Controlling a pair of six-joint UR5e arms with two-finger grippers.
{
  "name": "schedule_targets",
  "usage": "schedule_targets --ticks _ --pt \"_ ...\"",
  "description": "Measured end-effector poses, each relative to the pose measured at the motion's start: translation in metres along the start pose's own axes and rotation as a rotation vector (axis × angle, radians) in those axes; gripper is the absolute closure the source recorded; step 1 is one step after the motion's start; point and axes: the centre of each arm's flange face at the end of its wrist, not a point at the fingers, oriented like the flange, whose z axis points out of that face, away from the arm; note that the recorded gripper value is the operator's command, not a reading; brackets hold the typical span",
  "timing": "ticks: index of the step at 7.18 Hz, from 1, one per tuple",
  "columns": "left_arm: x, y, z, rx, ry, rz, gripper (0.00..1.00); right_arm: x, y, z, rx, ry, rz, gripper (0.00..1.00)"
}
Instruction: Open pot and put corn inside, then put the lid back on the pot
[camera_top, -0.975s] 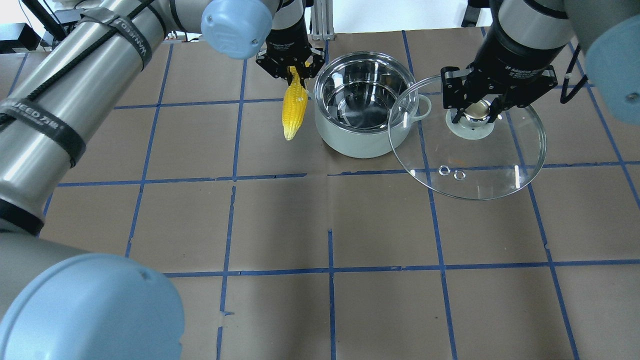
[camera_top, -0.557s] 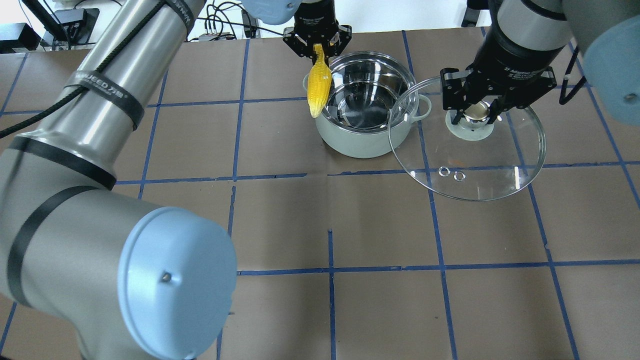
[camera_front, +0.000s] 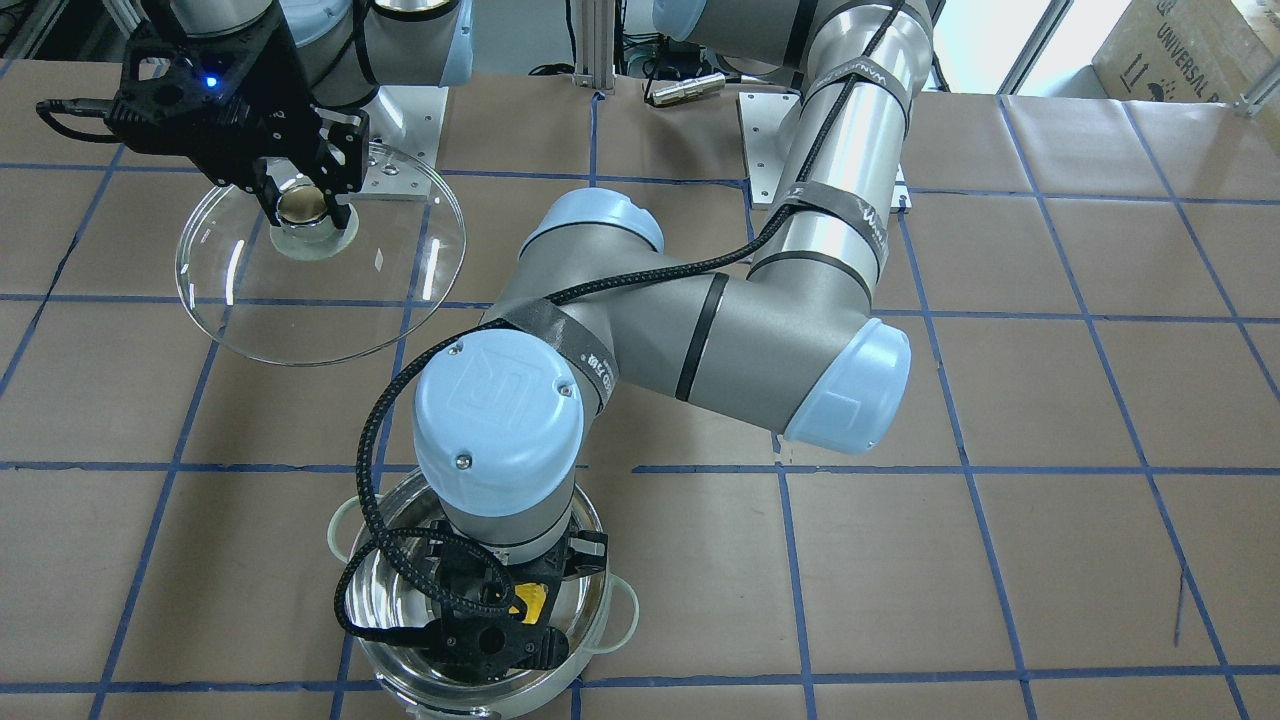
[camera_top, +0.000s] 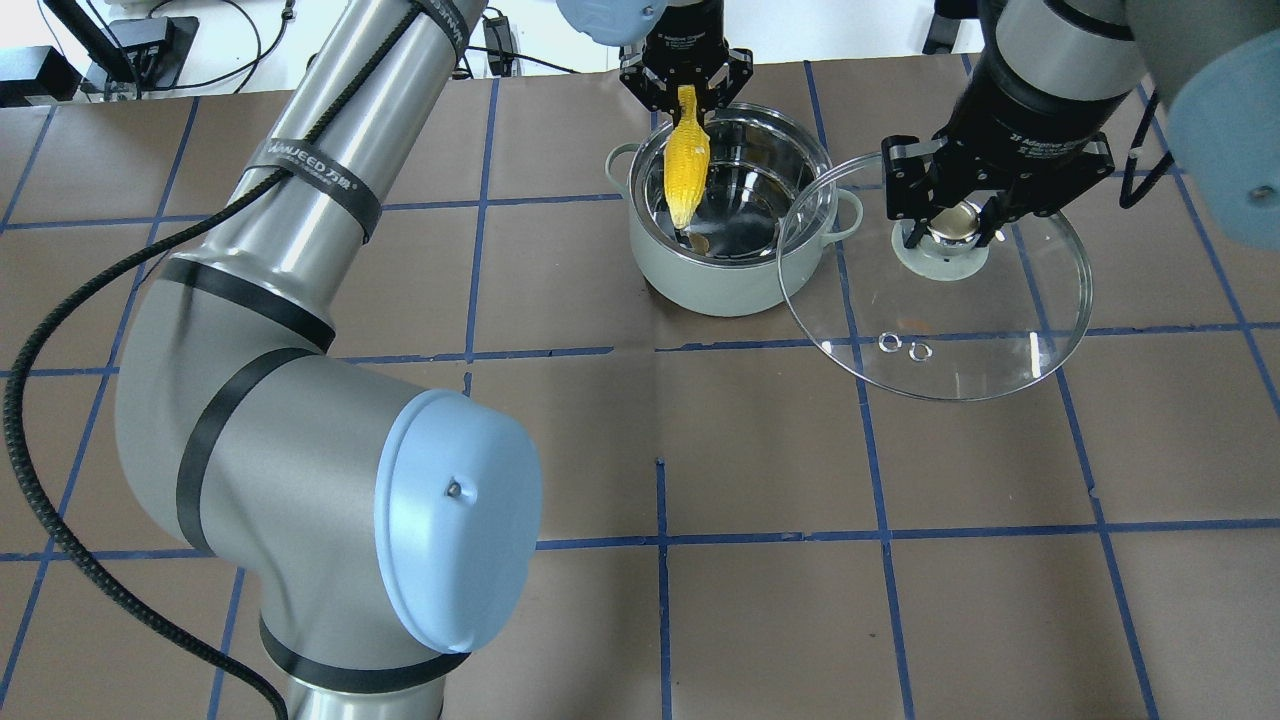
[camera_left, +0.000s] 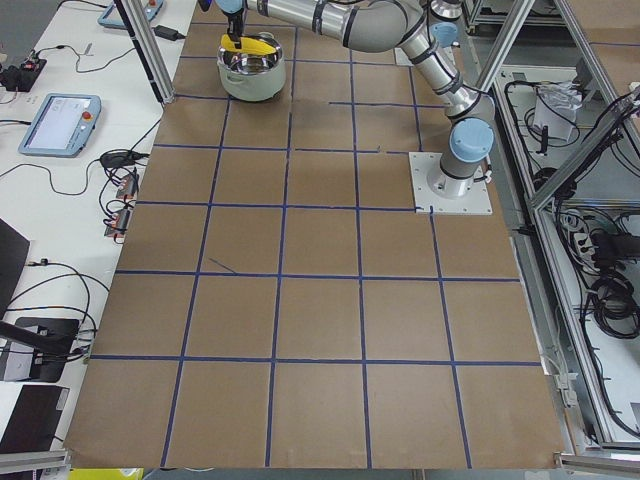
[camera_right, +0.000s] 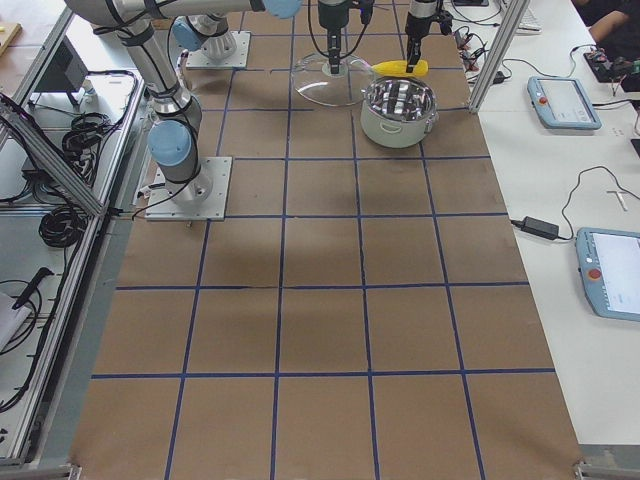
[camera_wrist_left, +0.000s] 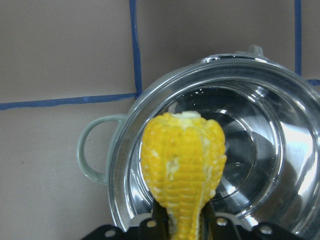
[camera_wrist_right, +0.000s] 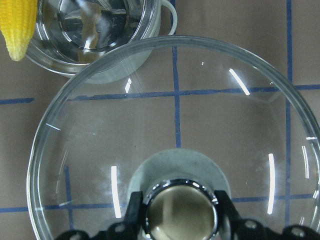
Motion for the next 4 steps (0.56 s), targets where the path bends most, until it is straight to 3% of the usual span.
schedule_targets --ticks 1,2,3,4 --pt "0.002 -0.001 0.008 -0.011 -0.003 0.002 0.72 0.000 0.000 0.000 0.001 0.000 -0.002 0.89" --pt "0.003 -0.003 0.017 -0.019 -0.008 0.004 0.52 0.000 0.000 0.000 0.001 0.000 -0.004 0.89" --pt "0.004 -0.006 0.025 -0.023 -0.014 0.007 0.12 0.000 0.000 0.000 0.000 0.000 -0.006 0.89" --pt "0.005 -0.007 0.028 -0.023 -0.014 0.007 0.08 0.000 0.000 0.000 -0.001 0.000 -0.008 0.89"
